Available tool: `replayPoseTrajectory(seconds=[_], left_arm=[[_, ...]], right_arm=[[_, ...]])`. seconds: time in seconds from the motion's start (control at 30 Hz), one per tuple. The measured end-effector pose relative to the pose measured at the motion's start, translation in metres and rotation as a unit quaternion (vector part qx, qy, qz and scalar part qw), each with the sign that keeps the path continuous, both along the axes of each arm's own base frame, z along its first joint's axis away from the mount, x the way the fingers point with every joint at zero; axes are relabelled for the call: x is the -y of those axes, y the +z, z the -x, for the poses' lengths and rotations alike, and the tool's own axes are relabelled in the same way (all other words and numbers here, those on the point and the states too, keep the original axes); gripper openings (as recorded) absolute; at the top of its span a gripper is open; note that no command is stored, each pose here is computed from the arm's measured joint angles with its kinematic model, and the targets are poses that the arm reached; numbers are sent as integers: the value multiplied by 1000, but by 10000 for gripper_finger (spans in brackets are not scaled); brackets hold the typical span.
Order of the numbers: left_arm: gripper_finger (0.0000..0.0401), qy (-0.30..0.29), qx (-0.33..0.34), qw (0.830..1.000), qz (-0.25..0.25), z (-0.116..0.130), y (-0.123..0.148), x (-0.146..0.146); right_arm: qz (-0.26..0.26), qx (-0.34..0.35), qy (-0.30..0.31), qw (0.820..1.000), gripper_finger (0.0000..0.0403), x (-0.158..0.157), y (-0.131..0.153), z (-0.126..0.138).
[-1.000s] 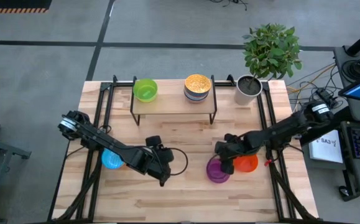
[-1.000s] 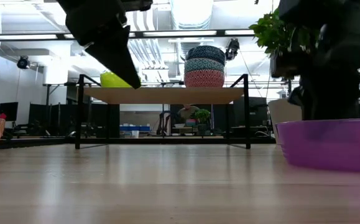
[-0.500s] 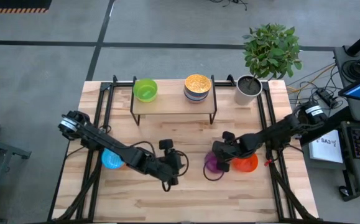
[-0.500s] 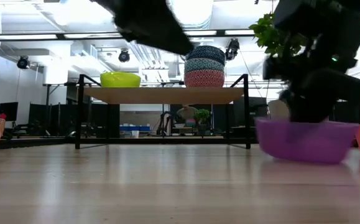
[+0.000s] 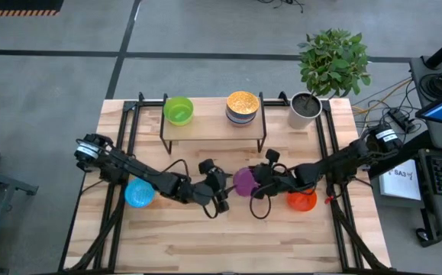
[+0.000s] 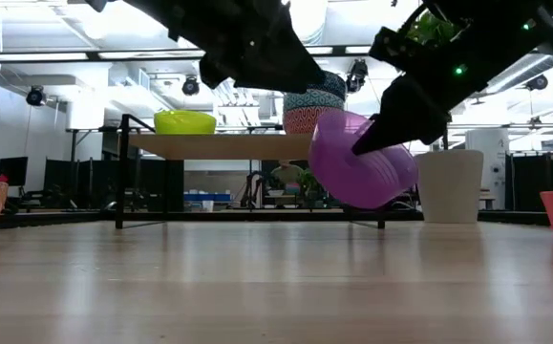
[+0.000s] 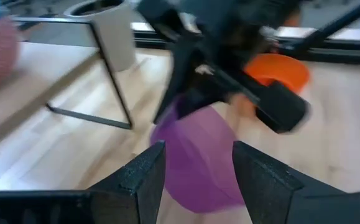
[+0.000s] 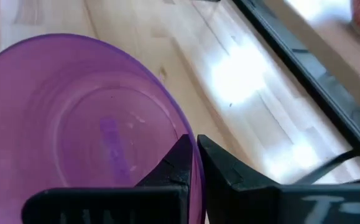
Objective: Place and stack bowls onto a shelf
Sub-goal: Stack the violet bowl on the top of the green bowl on the shelf
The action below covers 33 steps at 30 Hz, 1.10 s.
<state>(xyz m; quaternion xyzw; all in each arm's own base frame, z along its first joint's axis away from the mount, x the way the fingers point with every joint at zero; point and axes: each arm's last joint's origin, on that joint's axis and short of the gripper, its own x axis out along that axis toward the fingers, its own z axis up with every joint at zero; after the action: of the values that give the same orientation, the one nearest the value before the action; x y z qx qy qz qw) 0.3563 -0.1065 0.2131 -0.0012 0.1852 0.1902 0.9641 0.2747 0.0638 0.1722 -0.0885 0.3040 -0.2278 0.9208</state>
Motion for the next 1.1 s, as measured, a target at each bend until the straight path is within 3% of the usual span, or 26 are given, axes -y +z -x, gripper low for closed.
replayPoseTrajectory(seconds=[0.27, 0.5, 0.83, 0.97, 1.1], left_arm=[[168, 43, 27, 998, 38, -6, -1, -15], [168, 18, 50, 997, 55, -17, -13, -10], [167, 49, 24, 998, 36, -22, -35, -14], [145, 68, 25, 997, 26, -23, -39, -15], [90, 75, 25, 996, 28, -23, -42, -15]], right_arm=[[18, 4, -9, 1000, 12, 0, 1, -2], [18, 5, -9, 1000, 12, 0, 2, -2], [18, 5, -9, 1000, 12, 0, 2, -2], [15, 5, -6, 1000, 13, 0, 2, -2], [3, 6, -4, 1000, 13, 0, 1, -2]])
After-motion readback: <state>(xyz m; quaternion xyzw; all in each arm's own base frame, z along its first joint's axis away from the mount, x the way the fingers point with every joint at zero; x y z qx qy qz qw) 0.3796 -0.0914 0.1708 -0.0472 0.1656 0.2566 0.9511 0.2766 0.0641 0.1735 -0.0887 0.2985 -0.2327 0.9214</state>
